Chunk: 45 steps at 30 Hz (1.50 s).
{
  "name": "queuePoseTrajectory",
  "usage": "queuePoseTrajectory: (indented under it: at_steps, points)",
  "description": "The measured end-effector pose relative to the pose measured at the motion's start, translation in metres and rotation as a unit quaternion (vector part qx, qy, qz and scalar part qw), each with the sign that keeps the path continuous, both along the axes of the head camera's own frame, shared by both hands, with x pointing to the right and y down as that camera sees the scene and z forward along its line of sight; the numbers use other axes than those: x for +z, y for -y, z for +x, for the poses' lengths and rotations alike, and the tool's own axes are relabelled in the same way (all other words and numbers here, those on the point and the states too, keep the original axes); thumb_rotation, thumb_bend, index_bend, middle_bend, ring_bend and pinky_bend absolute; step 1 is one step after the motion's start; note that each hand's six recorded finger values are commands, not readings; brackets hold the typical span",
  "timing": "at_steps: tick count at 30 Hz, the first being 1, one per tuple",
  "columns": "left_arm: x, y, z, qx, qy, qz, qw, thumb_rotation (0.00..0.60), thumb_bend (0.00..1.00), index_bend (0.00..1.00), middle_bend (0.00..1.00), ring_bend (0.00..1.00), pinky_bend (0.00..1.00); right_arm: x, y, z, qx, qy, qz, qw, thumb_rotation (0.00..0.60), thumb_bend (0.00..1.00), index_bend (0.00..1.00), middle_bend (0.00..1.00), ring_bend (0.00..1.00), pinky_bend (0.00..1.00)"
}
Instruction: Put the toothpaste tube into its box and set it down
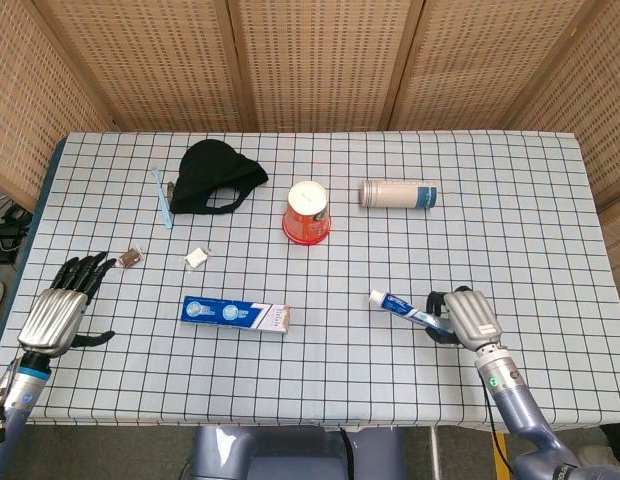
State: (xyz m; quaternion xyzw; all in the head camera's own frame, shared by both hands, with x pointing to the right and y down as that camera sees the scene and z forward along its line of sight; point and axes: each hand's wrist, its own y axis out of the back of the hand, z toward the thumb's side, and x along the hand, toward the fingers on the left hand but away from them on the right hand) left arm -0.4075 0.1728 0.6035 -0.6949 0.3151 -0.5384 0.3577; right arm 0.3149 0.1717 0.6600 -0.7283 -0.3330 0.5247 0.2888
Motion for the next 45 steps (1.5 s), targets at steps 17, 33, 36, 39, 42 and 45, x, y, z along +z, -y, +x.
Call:
queuePoseTrajectory:
  at_steps: [17, 33, 36, 39, 42, 45]
  points:
    - [0.089, 0.013, 0.138, 0.171, -0.017, -0.049, 0.9838, 0.600, 0.00, 0.13, 0.08, 0.14, 0.25, -0.035, 0.008, 0.024, -0.017, 0.000, 0.020, 0.9997, 0.600, 0.69, 0.67, 0.67, 0.65, 0.42]
    - [0.116, 0.012, 0.173, 0.192, 0.025, -0.051, 0.9798, 0.600, 0.01, 0.38, 0.42, 0.45, 0.42, -0.041, 0.010, 0.036, -0.009, -0.005, 0.024, 0.9997, 0.600, 0.68, 0.67, 0.67, 0.65, 0.42]
    - [0.113, 0.015, 0.173, 0.186, 0.022, -0.043, 0.9815, 0.600, 0.02, 0.46, 0.47, 0.49, 0.45, -0.042, 0.010, 0.037, -0.011, -0.008, 0.025, 0.9996, 0.600, 0.68, 0.67, 0.67, 0.65, 0.42]
    - [0.110, 0.017, 0.174, 0.175, 0.012, -0.039, 0.9837, 0.600, 0.04, 0.48, 0.48, 0.50, 0.45, -0.044, 0.011, 0.035, -0.012, -0.007, 0.027, 0.9995, 0.600, 0.68, 0.67, 0.67, 0.65, 0.42]
    - [0.106, 0.020, 0.174, 0.161, -0.007, -0.040, 0.9860, 0.600, 0.05, 0.49, 0.48, 0.50, 0.45, -0.049, 0.014, 0.033, -0.018, -0.007, 0.032, 0.9993, 0.600, 0.68, 0.67, 0.67, 0.65, 0.42]
    - [0.102, 0.024, 0.173, 0.144, -0.035, -0.043, 0.9880, 0.600, 0.05, 0.49, 0.48, 0.50, 0.45, -0.056, 0.018, 0.029, -0.023, -0.006, 0.039, 0.9990, 0.600, 0.68, 0.67, 0.67, 0.65, 0.42]
